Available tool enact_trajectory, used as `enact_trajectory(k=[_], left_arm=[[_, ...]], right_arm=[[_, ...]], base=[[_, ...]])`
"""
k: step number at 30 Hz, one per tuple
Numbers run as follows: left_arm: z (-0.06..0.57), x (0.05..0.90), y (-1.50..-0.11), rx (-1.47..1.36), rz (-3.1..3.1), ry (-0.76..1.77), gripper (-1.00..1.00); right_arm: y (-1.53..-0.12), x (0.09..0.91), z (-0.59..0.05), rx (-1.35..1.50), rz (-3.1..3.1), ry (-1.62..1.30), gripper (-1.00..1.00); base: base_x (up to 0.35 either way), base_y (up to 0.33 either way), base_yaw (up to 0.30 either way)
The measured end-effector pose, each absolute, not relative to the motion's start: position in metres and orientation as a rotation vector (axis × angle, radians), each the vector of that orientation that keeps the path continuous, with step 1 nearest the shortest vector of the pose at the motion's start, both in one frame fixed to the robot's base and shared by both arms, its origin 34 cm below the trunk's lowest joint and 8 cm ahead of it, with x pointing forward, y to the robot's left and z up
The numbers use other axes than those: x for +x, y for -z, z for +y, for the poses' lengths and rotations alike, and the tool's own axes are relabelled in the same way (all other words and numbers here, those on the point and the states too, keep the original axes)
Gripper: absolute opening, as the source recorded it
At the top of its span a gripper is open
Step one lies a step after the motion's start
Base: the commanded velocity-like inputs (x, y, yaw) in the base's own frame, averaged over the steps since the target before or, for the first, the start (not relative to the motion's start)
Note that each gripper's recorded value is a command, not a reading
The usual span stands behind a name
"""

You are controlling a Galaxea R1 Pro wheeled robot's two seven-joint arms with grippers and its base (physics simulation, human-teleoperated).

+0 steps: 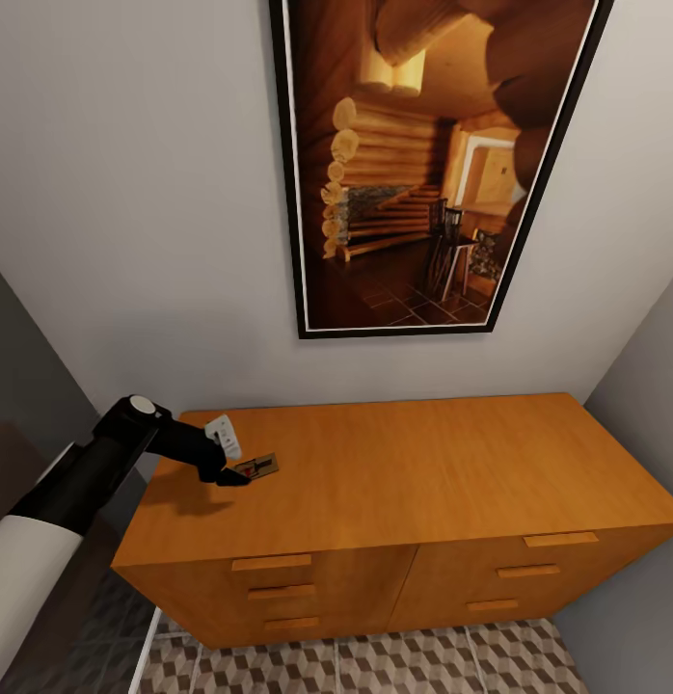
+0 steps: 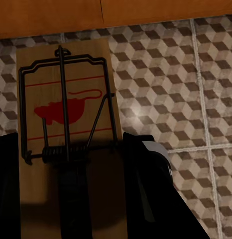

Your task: Take the four mousetraps from the cabinet in the bathroom and place them on the bathroom floor. Make sure all four end up on the same floor surface, and ensure that at least two of them are either under or directly next to the same bathroom sink.

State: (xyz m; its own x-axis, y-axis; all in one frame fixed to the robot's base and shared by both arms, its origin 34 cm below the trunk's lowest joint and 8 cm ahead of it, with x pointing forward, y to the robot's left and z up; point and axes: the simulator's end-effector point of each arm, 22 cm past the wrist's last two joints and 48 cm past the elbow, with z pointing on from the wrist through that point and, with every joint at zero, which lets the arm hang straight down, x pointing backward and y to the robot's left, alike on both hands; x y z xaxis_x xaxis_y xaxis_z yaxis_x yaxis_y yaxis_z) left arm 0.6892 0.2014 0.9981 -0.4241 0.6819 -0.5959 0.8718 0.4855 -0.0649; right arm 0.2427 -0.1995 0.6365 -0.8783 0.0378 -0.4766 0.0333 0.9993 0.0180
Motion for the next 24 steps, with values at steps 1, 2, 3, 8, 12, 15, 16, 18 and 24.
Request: enact_trajectory(k=[1, 2, 3, 8, 12, 15, 16, 18, 24], left_arm=[[0.200, 0.689, -0.997, 1.288, 2.228, 0.507, 1.00], [0.200, 0.689, -0.997, 1.291, 2.226, 0.507, 1.00], [0.200, 0.689, -0.996, 1.294, 2.225, 0.509, 1.00], [0.202, 0.688, -0.991, 1.293, 2.234, 0.516, 1.00], [0.202, 0.688, -0.989, 1.293, 2.238, 0.519, 1.00], [0.200, 0.687, -0.986, 1.293, 2.240, 0.525, 1.00], [0.200, 0.687, -0.985, 1.293, 2.242, 0.528, 1.00], [0.199, 0.687, -0.983, 1.293, 2.245, 0.532, 1.00], [0.199, 0.687, -0.976, 1.291, 2.255, 0.542, 1.00]], right_arm=[[-0.637, 0.243, -0.200, 0.050, 2.644, -0.012, -1.00], [-0.637, 0.243, -0.200, 0.050, 2.644, -0.012, -1.00], [-0.637, 0.243, -0.200, 0.050, 2.644, -0.013, -1.00], [-0.637, 0.242, -0.199, 0.049, 2.644, -0.014, -1.00], [-0.636, 0.242, -0.199, 0.049, 2.646, -0.014, -1.00], [-0.636, 0.241, -0.199, 0.049, 2.650, -0.015, -1.00], [-0.636, 0.240, -0.198, 0.049, 2.651, -0.015, -1.00], [-0.635, 0.239, -0.198, 0.049, 2.654, -0.015, -1.00], [-0.634, 0.236, -0.197, 0.050, 2.663, -0.016, -1.00]], base=[[0.000, 0.000, 0.000], [0.000, 0.000, 0.000], [0.000, 0.000, 0.000], [0.000, 0.000, 0.000], [0.000, 0.000, 0.000], [0.000, 0.000, 0.000], [0.000, 0.000, 0.000], [0.000, 0.000, 0.000], [0.000, 0.000, 0.000]])
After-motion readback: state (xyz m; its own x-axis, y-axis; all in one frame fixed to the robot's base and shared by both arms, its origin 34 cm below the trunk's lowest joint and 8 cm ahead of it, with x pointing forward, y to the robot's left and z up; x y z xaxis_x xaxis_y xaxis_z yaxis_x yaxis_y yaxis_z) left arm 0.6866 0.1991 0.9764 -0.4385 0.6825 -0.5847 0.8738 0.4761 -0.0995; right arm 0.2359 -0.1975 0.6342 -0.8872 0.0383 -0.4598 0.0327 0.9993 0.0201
